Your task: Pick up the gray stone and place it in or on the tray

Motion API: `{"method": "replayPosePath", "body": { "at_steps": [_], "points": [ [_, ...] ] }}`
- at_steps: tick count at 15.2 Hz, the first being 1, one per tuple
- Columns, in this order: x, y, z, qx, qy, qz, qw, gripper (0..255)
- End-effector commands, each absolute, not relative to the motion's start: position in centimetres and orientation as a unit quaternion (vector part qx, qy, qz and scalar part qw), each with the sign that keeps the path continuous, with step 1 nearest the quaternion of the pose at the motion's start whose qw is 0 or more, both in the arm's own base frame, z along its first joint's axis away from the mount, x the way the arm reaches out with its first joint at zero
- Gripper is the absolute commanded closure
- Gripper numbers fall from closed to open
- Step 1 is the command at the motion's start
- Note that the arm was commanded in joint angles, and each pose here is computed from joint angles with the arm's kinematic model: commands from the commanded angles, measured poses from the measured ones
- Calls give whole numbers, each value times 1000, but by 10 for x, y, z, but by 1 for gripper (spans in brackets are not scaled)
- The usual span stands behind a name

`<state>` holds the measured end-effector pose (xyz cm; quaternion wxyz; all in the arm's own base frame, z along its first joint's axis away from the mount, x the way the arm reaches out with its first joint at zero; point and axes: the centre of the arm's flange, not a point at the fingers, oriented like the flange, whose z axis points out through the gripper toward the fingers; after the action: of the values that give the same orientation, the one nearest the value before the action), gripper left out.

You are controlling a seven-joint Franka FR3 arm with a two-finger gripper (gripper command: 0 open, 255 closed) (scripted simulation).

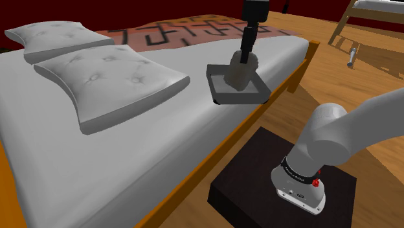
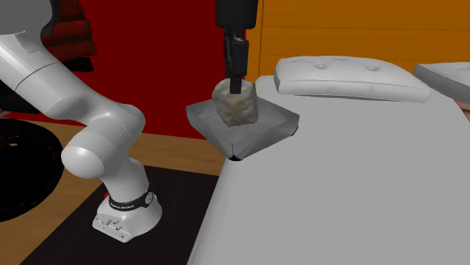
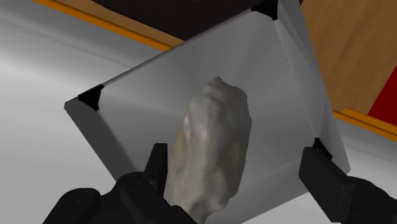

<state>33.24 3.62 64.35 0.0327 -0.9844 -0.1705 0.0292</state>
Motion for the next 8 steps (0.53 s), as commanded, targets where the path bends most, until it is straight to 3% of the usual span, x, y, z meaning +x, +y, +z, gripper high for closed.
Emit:
{"method": "replayPosePath", "body": {
  "at_steps": [1, 8],
  "points": [
    [332, 36, 644, -984, -170, 29, 33, 0],
    [336, 33, 693, -984, -170, 29, 33, 0]
  ]
}}
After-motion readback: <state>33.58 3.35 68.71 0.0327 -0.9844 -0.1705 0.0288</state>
